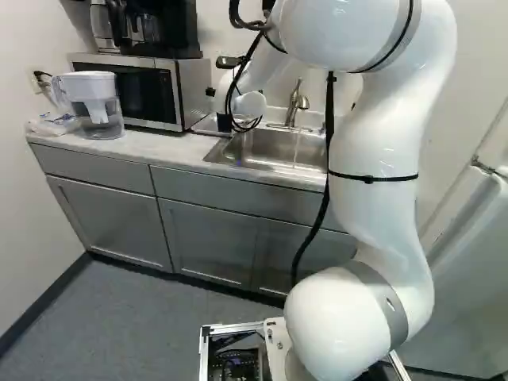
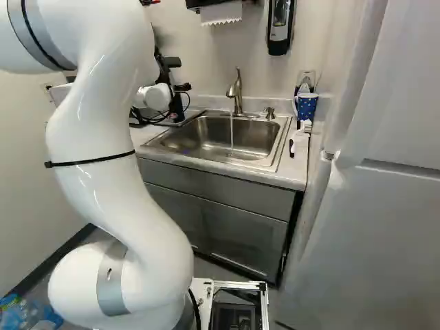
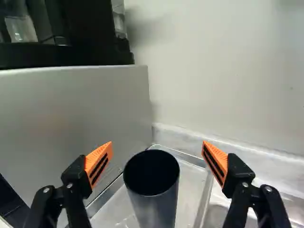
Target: Rinse the cup and place it in the tray
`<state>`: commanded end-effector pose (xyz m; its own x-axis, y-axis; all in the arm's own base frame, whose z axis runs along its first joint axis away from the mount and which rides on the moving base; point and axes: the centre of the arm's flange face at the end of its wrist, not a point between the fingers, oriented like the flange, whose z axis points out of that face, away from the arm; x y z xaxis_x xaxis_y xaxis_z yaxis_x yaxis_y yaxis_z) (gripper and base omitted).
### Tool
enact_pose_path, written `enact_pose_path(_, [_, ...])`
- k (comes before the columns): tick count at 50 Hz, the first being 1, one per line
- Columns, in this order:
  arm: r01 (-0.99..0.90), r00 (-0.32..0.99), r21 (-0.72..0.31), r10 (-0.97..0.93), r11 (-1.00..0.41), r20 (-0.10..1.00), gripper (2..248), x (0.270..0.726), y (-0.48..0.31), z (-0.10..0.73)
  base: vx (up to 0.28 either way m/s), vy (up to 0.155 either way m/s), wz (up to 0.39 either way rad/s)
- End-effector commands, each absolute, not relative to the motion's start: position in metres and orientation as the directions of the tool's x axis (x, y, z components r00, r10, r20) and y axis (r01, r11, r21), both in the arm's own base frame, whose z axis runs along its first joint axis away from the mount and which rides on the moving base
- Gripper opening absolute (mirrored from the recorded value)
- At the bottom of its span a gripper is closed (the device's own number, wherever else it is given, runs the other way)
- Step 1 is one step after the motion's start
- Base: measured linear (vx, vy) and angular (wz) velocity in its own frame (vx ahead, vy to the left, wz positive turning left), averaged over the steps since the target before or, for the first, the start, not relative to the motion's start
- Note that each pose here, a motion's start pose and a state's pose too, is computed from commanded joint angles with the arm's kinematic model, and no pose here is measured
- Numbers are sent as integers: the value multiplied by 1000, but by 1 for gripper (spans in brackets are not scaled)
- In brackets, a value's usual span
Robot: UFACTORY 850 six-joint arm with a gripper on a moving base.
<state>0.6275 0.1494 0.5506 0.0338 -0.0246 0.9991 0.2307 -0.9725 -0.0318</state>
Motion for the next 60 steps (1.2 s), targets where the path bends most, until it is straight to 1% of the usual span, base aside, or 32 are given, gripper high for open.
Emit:
enact_pose_path(16, [224, 3, -32, -32, -974, 999, 247, 629, 145, 569, 0, 0, 0])
enact_pose_path(45, [158, -56, -32, -41, -987, 998, 247, 639, 101, 601, 0, 0, 0])
enact_pose_path(60, [120, -45, -32, -37, -992, 998, 247, 641, 77, 614, 0, 0, 0])
